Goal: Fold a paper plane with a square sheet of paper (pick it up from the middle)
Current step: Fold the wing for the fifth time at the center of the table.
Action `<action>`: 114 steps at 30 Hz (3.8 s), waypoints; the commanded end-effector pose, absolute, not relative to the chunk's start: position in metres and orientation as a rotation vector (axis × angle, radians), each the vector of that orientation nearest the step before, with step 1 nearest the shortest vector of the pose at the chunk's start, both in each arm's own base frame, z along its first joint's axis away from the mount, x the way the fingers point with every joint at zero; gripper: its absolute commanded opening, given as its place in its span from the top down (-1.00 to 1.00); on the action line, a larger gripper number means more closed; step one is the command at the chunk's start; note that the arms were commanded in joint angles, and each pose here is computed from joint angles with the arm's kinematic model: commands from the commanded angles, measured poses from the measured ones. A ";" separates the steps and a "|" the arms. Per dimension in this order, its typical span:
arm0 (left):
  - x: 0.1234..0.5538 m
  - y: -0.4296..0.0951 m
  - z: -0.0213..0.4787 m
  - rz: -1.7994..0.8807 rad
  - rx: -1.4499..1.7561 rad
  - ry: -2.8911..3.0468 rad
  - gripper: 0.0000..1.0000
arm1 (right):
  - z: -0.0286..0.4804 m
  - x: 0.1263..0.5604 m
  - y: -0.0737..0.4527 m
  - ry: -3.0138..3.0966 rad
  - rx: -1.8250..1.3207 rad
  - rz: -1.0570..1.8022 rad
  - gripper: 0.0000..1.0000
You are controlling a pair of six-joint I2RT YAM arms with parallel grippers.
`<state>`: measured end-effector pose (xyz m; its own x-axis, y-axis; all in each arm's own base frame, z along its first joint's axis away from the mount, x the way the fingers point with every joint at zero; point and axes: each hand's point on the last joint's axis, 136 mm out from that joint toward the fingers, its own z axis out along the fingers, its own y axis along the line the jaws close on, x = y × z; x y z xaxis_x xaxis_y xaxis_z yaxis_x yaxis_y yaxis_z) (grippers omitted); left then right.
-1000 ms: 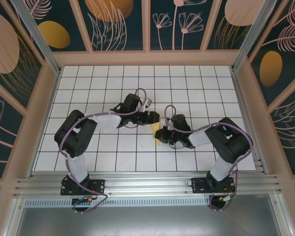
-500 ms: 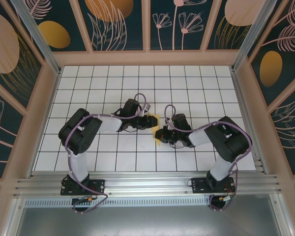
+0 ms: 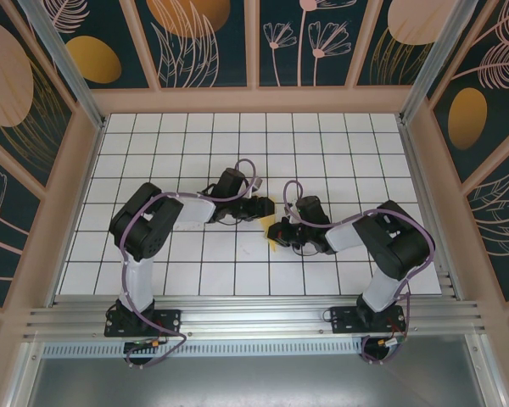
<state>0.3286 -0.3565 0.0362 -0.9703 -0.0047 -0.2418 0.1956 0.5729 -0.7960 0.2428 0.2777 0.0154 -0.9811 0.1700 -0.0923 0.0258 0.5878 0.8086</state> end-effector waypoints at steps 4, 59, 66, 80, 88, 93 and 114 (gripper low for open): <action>0.352 -0.336 0.004 -1.193 0.062 2.642 0.03 | -0.051 0.185 0.231 3.000 0.320 1.040 1.00; 0.420 -0.322 0.109 -1.228 0.106 2.429 0.01 | -0.052 0.188 0.226 2.980 0.341 1.033 1.00; 0.370 -0.340 0.100 -1.399 0.130 2.464 0.44 | -0.054 0.192 0.229 2.971 0.352 1.041 1.00; 0.339 -0.359 0.017 -1.353 0.079 2.656 0.55 | -0.050 0.196 0.231 2.944 0.363 1.065 1.00; 0.334 -0.348 -0.015 -1.258 0.053 2.720 0.48 | -0.015 0.220 0.246 2.839 0.313 1.128 1.00; 0.331 -0.346 -0.017 -1.254 0.065 2.728 0.47 | 0.018 0.243 0.262 2.733 0.260 1.209 1.00; 0.329 -0.344 -0.024 -1.235 0.055 2.755 0.50 | -0.013 0.247 0.267 2.820 0.309 1.145 1.00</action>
<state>0.3394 -0.3637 0.0260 -0.9825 -0.0100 -0.1862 0.1487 0.5607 -0.8146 0.2688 0.2852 0.0168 -0.9751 0.2141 -0.0578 0.0930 0.6314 0.7699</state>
